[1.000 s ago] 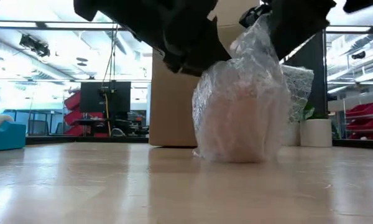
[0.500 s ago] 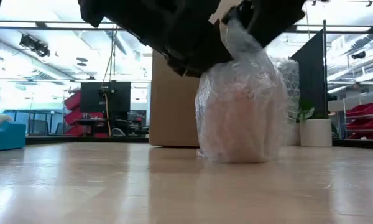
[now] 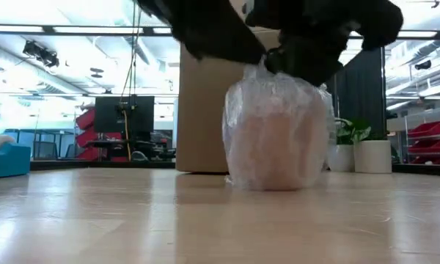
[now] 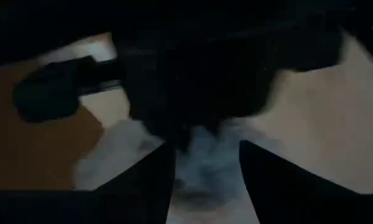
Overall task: Wrap mug
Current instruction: Wrap the orange mug using the transparent bubble wrap
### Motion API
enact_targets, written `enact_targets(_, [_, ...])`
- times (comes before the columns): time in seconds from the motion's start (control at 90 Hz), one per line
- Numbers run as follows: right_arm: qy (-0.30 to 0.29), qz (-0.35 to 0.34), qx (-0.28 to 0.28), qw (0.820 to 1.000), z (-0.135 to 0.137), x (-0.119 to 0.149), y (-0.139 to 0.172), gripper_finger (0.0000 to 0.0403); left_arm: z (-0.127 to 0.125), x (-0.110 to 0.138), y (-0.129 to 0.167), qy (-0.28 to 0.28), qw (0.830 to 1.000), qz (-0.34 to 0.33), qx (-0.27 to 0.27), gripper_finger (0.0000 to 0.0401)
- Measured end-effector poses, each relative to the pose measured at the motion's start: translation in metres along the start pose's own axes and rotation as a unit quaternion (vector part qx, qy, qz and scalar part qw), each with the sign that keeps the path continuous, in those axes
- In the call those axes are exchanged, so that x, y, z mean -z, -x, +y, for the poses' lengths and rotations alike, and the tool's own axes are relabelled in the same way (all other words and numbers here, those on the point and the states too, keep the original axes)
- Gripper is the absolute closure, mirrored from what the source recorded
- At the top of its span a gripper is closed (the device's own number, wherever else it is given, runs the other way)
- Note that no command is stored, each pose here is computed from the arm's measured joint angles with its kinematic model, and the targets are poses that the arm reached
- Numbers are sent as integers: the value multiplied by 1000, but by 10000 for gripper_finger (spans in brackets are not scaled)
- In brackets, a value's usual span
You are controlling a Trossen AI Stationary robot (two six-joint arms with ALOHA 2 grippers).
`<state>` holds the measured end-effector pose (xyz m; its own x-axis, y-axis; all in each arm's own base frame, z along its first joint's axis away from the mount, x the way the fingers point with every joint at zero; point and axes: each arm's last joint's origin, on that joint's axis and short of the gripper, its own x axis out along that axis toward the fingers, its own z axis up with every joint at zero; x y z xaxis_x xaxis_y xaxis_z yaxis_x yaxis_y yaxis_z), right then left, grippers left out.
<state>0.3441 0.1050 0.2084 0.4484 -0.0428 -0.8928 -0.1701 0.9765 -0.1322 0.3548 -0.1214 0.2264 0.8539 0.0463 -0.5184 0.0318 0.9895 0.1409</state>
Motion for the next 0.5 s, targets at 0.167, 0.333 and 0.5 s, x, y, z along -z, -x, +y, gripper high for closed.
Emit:
enact_targets(0.167, [-18, 6, 1, 1000, -3, 2, -2, 402, -1, -6, 12, -13, 1000, -3, 16, 239])
enact_targets(0.333, [-43, 19, 0, 999, -7, 8, -6, 402, 3, -22, 45, -24, 999, -26, 28, 239])
enact_targets(0.5, [-55, 25, -2, 998, -6, 10, -7, 403, 5, -18, 88, -21, 999, 14, 45, 239])
